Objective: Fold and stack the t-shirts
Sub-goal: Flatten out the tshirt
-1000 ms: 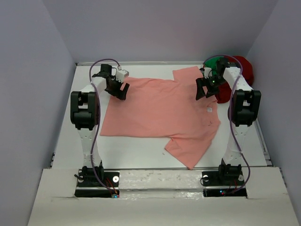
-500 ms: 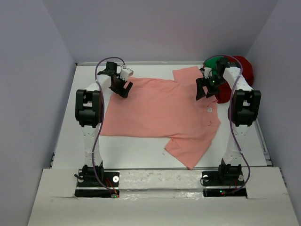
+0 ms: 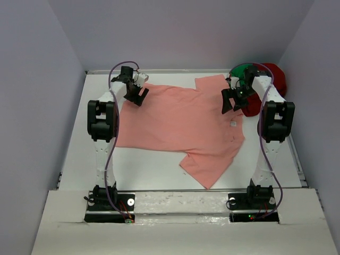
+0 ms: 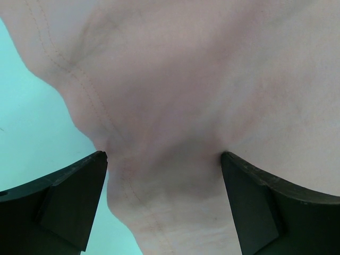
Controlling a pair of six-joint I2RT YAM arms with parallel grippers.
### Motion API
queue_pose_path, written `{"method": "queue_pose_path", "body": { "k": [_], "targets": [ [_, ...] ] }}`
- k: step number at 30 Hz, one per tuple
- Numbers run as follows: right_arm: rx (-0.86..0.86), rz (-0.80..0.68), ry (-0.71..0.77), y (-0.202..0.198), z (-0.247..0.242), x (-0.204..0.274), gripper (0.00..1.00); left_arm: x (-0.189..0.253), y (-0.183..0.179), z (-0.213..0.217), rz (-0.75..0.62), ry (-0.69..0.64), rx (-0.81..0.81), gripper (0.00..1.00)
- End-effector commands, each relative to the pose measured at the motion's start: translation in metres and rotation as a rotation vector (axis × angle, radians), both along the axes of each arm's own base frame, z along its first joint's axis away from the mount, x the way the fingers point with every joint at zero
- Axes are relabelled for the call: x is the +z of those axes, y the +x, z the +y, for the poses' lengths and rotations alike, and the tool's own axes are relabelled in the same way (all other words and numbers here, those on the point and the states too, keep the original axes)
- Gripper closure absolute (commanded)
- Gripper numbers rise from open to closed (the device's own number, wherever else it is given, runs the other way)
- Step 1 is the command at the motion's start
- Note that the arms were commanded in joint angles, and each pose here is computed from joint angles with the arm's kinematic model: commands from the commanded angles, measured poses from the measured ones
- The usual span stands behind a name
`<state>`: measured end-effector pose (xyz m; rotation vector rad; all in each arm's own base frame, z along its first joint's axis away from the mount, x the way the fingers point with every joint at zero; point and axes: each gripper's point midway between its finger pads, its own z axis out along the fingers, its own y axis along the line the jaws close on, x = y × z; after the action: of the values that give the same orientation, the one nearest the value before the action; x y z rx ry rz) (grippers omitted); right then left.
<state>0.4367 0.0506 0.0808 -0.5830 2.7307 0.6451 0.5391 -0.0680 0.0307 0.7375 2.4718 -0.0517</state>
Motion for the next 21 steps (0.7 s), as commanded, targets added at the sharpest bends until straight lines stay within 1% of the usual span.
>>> {"method": "queue_pose_path", "body": {
  "k": [1,7,11,16,17,18,19,20,21],
  "targets": [
    [0.004,-0.042,-0.003,-0.001,0.000,0.014,0.00,-0.018,-0.010,0.032,0.069,0.107,0.096,0.01],
    [0.004,-0.045,0.004,0.000,0.001,0.014,0.00,-0.021,-0.016,0.046,0.088,0.129,0.131,0.01],
    [-0.004,-0.060,0.023,0.008,0.004,0.013,0.00,-0.010,-0.018,0.044,0.080,0.095,0.129,0.01],
    [-0.007,-0.048,0.064,0.023,0.014,-0.004,0.00,0.036,-0.021,0.038,0.031,0.050,0.118,0.01],
    [-0.009,-0.038,0.069,0.024,0.015,-0.009,0.00,0.055,-0.021,0.036,-0.003,0.037,0.114,0.01],
    [-0.009,-0.011,0.078,0.025,0.016,-0.021,0.00,0.063,-0.024,0.033,-0.008,0.018,0.102,0.01],
    [0.006,-0.025,0.078,0.031,0.020,-0.020,0.00,0.074,-0.026,0.030,-0.022,0.002,0.090,0.01],
    [0.007,-0.028,0.076,0.034,0.020,-0.023,0.00,0.096,-0.028,0.029,-0.063,-0.015,0.079,0.01],
    [0.018,-0.026,0.079,0.036,0.024,-0.029,0.00,0.104,-0.031,0.026,-0.076,-0.040,0.064,0.01]
  ]
}}
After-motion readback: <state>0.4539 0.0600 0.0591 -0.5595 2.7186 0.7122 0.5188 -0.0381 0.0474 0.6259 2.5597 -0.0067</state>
